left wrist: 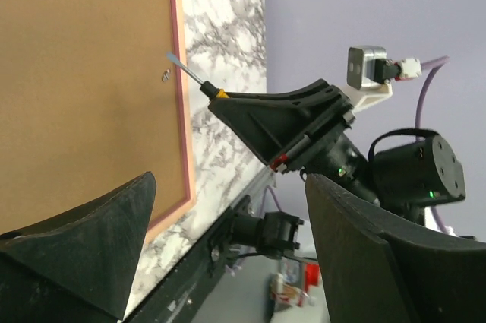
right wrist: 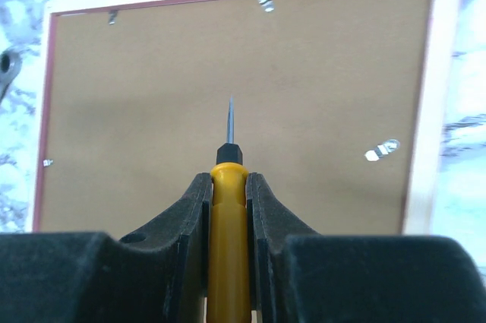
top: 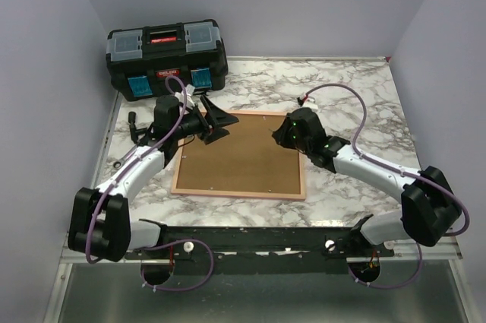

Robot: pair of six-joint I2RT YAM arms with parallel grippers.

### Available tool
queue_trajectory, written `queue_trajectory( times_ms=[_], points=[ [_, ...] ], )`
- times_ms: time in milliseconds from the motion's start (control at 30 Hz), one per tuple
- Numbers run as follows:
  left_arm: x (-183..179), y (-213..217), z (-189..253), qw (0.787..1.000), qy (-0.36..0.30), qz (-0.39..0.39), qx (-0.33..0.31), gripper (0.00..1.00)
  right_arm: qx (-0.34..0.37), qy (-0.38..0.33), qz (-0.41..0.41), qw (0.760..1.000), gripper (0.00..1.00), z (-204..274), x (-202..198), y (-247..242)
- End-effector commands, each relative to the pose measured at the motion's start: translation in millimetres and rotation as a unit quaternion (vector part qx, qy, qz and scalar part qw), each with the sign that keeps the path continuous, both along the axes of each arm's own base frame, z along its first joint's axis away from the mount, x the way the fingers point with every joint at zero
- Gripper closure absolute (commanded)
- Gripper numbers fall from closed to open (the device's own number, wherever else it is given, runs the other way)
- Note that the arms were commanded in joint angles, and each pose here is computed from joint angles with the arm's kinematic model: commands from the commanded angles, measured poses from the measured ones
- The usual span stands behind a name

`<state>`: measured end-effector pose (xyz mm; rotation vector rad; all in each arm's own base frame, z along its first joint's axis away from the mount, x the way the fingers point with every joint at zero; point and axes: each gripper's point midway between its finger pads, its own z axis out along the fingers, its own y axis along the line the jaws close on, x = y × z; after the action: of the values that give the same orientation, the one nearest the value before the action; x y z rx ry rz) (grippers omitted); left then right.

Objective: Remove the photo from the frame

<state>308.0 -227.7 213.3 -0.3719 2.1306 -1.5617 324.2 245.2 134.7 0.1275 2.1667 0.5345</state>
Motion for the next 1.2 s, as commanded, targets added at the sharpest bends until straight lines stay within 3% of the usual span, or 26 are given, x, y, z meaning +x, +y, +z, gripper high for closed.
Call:
queue_trajectory(
  times_ms=[0, 133, 300, 400, 567, 800, 1167],
  points=[
    [5, 25, 40, 0.988, -0.109, 0.051, 0.092, 0.18, -0.030, 0.050, 0.003, 0.998, 0.99, -9, 2, -26],
    [1, 36, 91, 0.968, -0.190, 0.076, 0.148, 0.18, -0.023, 0.075, 0.020, 0.997, 0.99, -21, 14, -32],
    [-5, 14, 142, 0.963, -0.235, 0.028, 0.128, 0.18, -0.002, 0.079, 0.060, 0.995, 0.99, -20, 38, -13],
    [-1, 3, 155, 0.953, -0.264, 0.005, 0.149, 0.18, -0.010, 0.073, 0.070, 0.995, 0.99, -26, 56, -3],
    [3, 3, 141, 0.932, -0.301, -0.016, 0.203, 0.18, -0.035, 0.068, 0.054, 0.996, 0.99, -38, 78, -8],
    [-1, 4, 118, 0.919, -0.309, -0.020, 0.243, 0.19, -0.043, 0.062, 0.053, 0.996, 0.99, -52, 89, -7],
    [1, 0, 107, 0.926, -0.289, -0.025, 0.242, 0.19, -0.072, 0.055, 0.052, 0.995, 0.99, -57, 108, -9]
  ],
)
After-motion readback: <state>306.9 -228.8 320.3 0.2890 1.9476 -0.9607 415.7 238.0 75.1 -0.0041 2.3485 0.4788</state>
